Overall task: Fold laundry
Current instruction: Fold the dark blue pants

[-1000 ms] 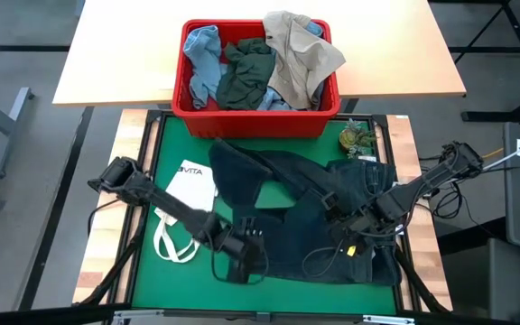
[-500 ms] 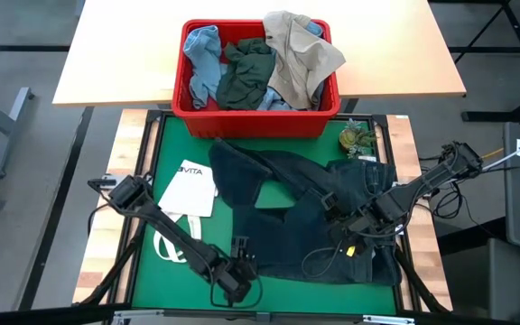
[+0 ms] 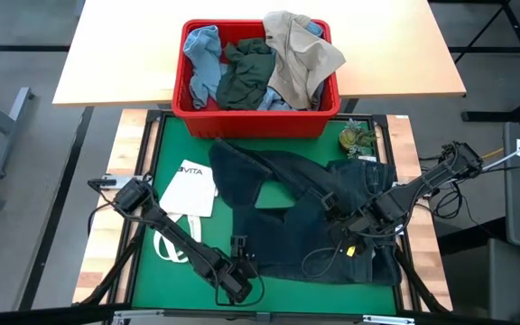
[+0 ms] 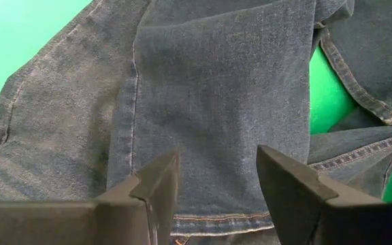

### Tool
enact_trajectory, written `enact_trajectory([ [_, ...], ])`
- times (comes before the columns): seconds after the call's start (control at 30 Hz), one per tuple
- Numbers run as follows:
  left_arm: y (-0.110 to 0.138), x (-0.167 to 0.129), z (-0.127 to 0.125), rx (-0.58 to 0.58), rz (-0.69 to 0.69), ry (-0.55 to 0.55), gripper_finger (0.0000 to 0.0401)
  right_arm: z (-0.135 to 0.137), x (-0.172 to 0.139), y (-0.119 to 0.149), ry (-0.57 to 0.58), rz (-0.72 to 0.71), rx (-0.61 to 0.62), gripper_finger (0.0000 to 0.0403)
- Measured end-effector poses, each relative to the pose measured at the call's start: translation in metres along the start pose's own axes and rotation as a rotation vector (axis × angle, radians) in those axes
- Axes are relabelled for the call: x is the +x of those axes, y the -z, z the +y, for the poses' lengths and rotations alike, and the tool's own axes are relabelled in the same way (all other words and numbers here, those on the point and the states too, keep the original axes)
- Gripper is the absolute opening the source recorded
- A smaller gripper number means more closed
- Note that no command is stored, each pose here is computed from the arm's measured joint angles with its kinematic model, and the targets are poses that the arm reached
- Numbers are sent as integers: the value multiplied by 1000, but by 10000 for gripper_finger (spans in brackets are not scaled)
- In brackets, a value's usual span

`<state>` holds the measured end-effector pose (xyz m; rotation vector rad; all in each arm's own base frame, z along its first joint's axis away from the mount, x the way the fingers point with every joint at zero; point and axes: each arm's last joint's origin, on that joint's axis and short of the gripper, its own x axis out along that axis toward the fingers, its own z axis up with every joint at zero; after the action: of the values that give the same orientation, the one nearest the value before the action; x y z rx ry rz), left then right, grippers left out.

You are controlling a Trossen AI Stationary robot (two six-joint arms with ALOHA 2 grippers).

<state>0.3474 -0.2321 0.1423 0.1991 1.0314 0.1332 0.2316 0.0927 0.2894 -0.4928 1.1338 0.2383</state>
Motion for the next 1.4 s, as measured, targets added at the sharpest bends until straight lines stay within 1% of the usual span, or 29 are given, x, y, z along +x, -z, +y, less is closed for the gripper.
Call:
enact_trajectory([
  [0.07,0,0,0,-20,0,-4,121,0,0,0,0,0,0,195],
  [0.23,-4,-11,5,-109,-26,-17,21,0,0,0,0,0,0,195],
  [0.27,-5,-13,5,-127,-29,-14,12,0,0,0,-1,1,0,195],
  [0.5,-4,-30,3,-193,-56,-23,4,0,0,3,-4,26,-6,195],
  [0.67,3,-36,0,-221,-39,-44,2,1,0,7,-9,68,-15,195],
  [0.9,13,-55,-5,-276,-85,-119,1,2,0,9,-39,92,-16,195],
  [1.03,19,-70,-6,-322,-103,-155,1,2,0,9,-45,93,35,195],
  [1.1,24,-73,-8,-336,-92,-160,1,3,1,9,-47,98,50,195],
  [1.2,32,-76,-13,-342,-37,-142,0,3,4,8,-57,93,69,195],
  [1.3,38,-79,-16,-365,18,-125,0,6,12,12,-77,95,71,195],
  [1.4,44,-83,-19,-356,48,-122,0,9,20,16,-96,108,82,195],
])
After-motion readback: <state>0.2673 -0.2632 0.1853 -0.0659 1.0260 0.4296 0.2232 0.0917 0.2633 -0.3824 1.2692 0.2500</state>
